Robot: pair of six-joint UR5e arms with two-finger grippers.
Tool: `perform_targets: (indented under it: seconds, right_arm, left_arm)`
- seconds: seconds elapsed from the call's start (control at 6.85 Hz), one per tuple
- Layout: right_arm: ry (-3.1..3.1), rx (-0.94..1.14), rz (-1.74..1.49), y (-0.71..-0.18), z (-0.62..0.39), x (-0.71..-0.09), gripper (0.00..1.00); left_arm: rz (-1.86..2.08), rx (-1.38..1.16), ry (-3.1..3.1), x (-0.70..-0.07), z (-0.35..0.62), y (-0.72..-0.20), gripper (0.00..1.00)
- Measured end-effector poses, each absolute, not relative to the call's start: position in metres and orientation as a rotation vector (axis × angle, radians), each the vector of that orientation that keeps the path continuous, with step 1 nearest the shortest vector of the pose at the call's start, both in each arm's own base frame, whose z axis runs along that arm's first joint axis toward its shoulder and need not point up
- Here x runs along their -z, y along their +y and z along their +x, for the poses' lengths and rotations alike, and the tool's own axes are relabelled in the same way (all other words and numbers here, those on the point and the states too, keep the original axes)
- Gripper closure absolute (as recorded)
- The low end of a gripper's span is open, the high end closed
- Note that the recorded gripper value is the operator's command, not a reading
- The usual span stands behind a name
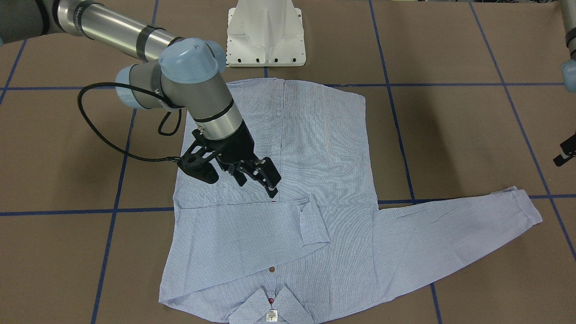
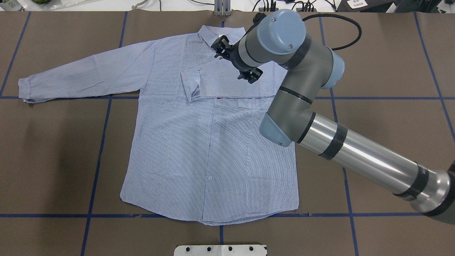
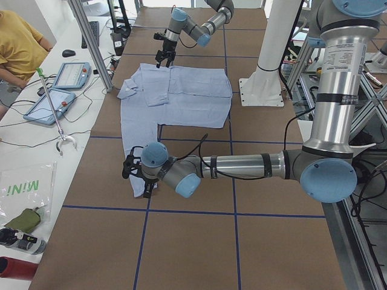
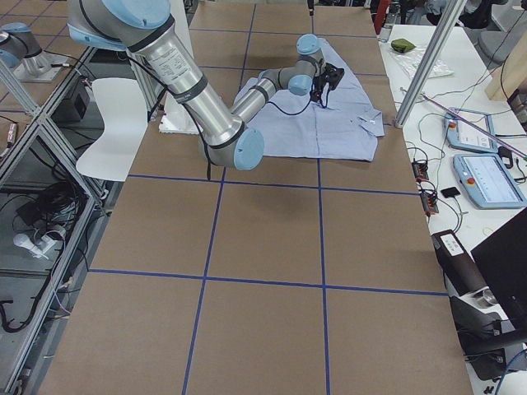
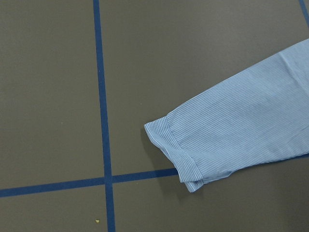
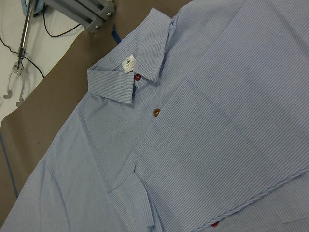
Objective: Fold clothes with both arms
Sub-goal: 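Release and raise the right gripper while the left gripper grasps the other cuff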
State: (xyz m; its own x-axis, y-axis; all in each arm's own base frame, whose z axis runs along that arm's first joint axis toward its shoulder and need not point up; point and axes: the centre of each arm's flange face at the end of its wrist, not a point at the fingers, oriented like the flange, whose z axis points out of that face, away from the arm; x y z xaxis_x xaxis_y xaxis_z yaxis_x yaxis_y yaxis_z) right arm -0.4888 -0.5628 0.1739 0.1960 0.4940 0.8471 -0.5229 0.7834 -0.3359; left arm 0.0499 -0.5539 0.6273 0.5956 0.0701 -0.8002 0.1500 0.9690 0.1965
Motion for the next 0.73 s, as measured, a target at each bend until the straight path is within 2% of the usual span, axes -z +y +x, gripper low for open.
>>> perform_targets:
  seconds: [0.29, 0.58, 0.73]
  right_arm:
    - [-1.17, -0.703, 0.011, -0.555, -0.449, -0.209, 0.0]
    - [-1.172, -0.661, 0.021, -0.558, -0.423, -0.222, 0.0]
    - [-1.18, -0.646, 0.032, -0.559, -0.414, -0.219, 0.0]
  left_arm:
    - [0.222, 0.087, 0.935, -0.628, 0.097, -0.57, 0.05]
    - [0.226, 0.127, 0.911, -0.643, 0.13, -0.581, 0.23]
    - [0.231, 0.137, 0.892, -0.651, 0.134, -0.582, 0.28]
